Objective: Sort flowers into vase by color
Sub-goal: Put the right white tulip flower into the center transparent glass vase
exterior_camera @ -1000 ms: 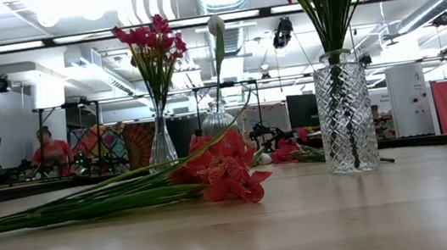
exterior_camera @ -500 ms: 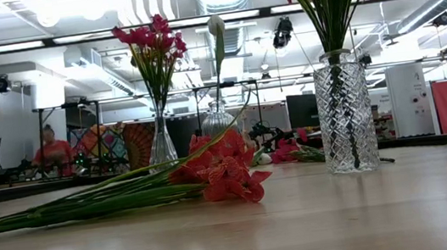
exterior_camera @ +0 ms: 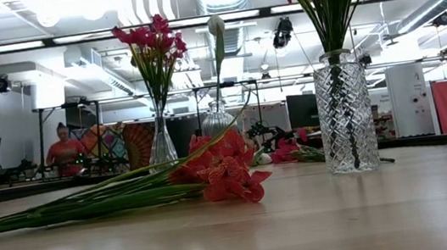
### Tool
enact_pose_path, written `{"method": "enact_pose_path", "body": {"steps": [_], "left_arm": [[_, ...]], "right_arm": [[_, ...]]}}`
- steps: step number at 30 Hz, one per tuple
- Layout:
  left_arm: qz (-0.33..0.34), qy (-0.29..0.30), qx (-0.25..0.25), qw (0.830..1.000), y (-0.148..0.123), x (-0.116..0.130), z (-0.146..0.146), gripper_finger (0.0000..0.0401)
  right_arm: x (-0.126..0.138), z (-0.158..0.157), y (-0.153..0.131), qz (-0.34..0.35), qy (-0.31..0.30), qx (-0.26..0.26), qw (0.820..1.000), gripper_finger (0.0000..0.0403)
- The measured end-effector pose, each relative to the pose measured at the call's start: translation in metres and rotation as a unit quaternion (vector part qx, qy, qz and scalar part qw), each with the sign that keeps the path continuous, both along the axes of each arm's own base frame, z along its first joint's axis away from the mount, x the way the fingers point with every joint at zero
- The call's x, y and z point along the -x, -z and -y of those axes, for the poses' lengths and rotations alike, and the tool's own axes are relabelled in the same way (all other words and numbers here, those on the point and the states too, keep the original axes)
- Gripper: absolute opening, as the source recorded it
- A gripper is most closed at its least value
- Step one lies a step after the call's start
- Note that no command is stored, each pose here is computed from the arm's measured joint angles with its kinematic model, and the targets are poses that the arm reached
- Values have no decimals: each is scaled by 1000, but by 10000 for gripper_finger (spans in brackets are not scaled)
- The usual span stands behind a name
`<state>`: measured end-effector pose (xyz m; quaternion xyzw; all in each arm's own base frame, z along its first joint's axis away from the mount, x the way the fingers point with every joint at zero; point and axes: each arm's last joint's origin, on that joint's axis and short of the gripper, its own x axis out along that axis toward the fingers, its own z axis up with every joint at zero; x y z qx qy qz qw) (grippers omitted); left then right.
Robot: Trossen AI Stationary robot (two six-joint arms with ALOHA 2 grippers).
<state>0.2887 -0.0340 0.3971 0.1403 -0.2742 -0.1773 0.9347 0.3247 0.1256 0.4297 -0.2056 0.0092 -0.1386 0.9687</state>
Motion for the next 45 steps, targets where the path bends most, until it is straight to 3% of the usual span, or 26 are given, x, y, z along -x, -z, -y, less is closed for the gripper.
{"method": "enact_pose_path", "body": {"steps": [6, 11, 22, 28, 33, 45], "left_arm": [[0, -3, 2, 1000, 0, 0, 0, 34], [-2, 0, 6, 1000, 0, 0, 0, 7], [-33, -18, 25, 999, 3, -1, -1, 6], [-81, -54, 41, 994, 4, 3, -4, 6], [-127, -100, 57, 985, 0, 19, -8, 6], [-227, -207, 93, 947, -2, 61, -18, 6]], "right_arm": [[0, 0, 0, -1, -2, 1, 1000, 9], [0, 0, 0, 1, -2, -6, 1000, 22], [3, 2, -3, 7, 6, -16, 1000, 126], [10, 6, -9, 16, 54, -25, 998, 167], [16, 10, -14, 21, 86, -30, 996, 190], [37, 20, -23, 5, 94, -42, 995, 206]]}}
